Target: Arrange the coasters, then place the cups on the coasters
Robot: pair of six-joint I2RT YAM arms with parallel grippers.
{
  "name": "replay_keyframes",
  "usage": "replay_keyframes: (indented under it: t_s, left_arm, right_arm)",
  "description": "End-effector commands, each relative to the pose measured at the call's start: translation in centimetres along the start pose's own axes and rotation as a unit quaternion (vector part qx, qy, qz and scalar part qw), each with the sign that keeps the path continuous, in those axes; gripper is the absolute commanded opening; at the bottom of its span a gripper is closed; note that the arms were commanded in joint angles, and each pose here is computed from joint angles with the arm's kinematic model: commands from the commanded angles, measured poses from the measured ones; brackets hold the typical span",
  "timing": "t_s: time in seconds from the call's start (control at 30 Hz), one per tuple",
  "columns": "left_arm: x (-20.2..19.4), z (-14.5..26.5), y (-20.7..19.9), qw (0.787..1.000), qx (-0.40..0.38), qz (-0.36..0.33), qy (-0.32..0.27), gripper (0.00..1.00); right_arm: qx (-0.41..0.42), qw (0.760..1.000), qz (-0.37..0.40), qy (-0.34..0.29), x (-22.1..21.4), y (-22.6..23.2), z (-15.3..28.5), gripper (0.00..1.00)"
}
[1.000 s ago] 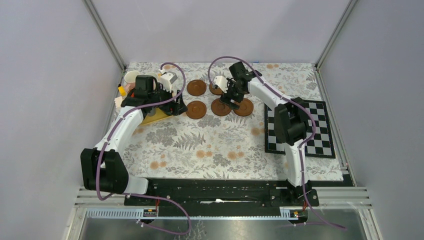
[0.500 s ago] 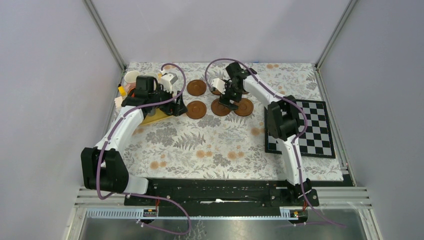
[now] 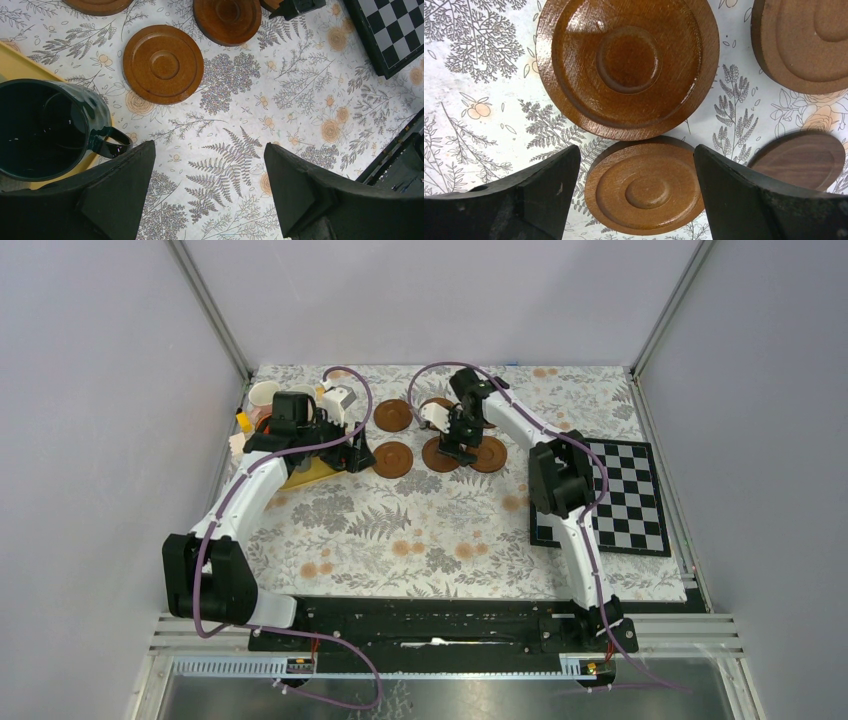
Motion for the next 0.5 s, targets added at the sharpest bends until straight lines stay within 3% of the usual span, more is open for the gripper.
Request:
replay_keyframes:
  t_s: [0.0, 0.47]
  left_arm:
    - [0.8, 0.2, -0.3, 1.0, -0.012, -0.01, -0.012, 0.87]
    - [0.9, 0.2, -0.2, 1.0, -0.011, -0.007, -0.011, 0.87]
  right_arm:
    - [0.008, 1.0, 0.017, -0.002, 0.5, 0.0, 0.0, 0.91]
    - [0.004, 0.999, 0.029, 0.028, -1.0, -0.1, -1.2, 0.87]
Point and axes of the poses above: each gripper's point midway between its finger pads, its own z axis back along the fingers, its own y axis along the line the jaws close on, x = y × z, the point moved 2 cm from there along z, back along the fingers, and after that the axes turned 2 degrees about -z, right-handed, at the moved point
